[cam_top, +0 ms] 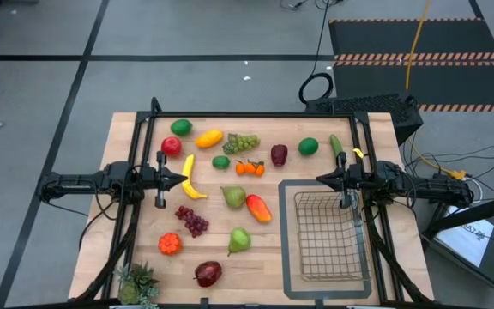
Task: Build produce basket
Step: Put the red apple into the wire basket
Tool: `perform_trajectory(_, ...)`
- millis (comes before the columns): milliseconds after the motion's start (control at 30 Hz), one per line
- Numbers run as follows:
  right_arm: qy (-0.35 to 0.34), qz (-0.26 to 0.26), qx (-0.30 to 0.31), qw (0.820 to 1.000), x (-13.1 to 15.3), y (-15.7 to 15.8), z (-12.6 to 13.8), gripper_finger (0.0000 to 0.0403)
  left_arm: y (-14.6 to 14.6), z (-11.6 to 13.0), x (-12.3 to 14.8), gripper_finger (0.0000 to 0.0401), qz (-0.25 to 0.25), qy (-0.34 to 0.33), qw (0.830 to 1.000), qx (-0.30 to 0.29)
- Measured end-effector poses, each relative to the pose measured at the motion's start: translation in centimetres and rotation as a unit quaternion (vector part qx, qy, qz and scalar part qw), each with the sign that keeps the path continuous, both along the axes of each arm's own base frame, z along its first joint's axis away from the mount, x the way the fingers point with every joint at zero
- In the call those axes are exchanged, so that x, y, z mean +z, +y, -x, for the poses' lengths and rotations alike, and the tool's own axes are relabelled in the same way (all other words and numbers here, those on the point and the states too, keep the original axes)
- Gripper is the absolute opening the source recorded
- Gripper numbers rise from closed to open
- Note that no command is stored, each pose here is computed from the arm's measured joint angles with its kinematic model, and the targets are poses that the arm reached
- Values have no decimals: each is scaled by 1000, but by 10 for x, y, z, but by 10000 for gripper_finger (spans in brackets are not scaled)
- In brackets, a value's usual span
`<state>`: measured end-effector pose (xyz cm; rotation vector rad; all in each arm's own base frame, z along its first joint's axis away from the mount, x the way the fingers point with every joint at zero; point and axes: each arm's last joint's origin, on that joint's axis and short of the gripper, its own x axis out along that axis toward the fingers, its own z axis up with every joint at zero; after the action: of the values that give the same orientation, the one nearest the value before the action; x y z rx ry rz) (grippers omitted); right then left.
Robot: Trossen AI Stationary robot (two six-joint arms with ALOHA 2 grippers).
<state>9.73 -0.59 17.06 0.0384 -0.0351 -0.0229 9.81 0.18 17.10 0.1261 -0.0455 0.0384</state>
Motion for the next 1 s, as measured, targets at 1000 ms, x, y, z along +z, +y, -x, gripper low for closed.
perform_trajectory(1000, 0, 0, 0, 1000, 0, 0, 0, 0, 0, 11, 72, 3, 51, -21, 998, 2)
